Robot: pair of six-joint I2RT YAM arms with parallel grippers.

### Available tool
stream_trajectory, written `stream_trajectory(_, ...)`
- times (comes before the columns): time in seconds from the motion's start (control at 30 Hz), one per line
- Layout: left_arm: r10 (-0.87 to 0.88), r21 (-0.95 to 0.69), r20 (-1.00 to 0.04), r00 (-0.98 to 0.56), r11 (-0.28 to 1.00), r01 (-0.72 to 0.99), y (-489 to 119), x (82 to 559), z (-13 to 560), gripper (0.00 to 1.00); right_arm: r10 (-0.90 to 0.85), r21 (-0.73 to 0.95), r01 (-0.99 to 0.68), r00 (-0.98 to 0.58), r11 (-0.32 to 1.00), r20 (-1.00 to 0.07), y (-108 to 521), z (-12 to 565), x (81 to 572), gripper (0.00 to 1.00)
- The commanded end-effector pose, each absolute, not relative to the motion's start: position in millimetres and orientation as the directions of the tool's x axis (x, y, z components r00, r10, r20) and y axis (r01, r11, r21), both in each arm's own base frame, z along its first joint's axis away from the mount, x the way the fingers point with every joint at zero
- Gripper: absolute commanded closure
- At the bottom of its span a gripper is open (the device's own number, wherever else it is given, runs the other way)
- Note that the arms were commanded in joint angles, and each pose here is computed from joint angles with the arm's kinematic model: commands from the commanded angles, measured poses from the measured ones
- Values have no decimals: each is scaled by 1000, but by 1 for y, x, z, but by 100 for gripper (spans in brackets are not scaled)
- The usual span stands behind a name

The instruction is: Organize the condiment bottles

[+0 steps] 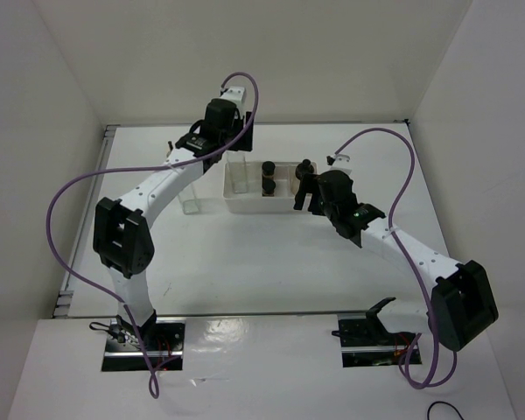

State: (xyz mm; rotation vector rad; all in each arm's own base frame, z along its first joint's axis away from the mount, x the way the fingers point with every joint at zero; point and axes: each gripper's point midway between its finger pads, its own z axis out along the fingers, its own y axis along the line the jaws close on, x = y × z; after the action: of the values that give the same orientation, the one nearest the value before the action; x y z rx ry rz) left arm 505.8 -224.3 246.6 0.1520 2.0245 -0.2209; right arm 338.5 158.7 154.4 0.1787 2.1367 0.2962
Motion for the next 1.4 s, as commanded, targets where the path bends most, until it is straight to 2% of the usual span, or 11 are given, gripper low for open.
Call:
stream_trajectory(0.0,-33,-126,-922,-386,968,217,-225,498,281,23,259,301,5,-519,954,-815,161,163,346,2)
stream_trajectory(0.2,-37,-128,-925,-378,967,218,-224,495,286,19,272,313,7,-512,950,-815,160,166,344,2)
stream_trajectory(0.47,-42,-124,-935,-353,969,212,-223,482,315,0,289,330,7,-499,944,-817,160,173,343,2)
stream_trajectory(0.67,-69,-139,-960,-272,960,245,-216,447,377,0,316,357,9,-482,934,-817,159,181,340,2)
stream_trajectory(0.8,-130,-179,-977,-169,930,320,-204,404,433,0,335,380,-2,-467,925,-818,158,190,334,2)
stream_trajectory(0.87,-140,-184,-978,-152,925,332,-199,391,444,0,341,391,-15,-459,920,-820,157,195,329,2)
stream_trajectory(0.93,-143,-178,-979,-142,943,281,-181,379,450,0,352,405,-20,-458,914,-816,157,197,326,2)
stream_trajectory(1.0,-155,-175,-979,-133,972,155,-153,374,447,0,353,411,-29,-458,911,-816,157,200,323,2)
stream_trajectory(1.07,-147,-158,-974,-174,986,51,-127,373,423,0,362,424,-45,-445,904,-819,158,208,321,2)
stream_trajectory(1.23,-160,-160,-973,-166,987,-11,-102,355,406,0,373,439,-52,-442,897,-815,159,210,319,2)
stream_trajectory(1.37,-196,-172,-960,-198,977,-128,-82,353,385,0,371,445,-67,-452,893,-811,162,209,317,2)
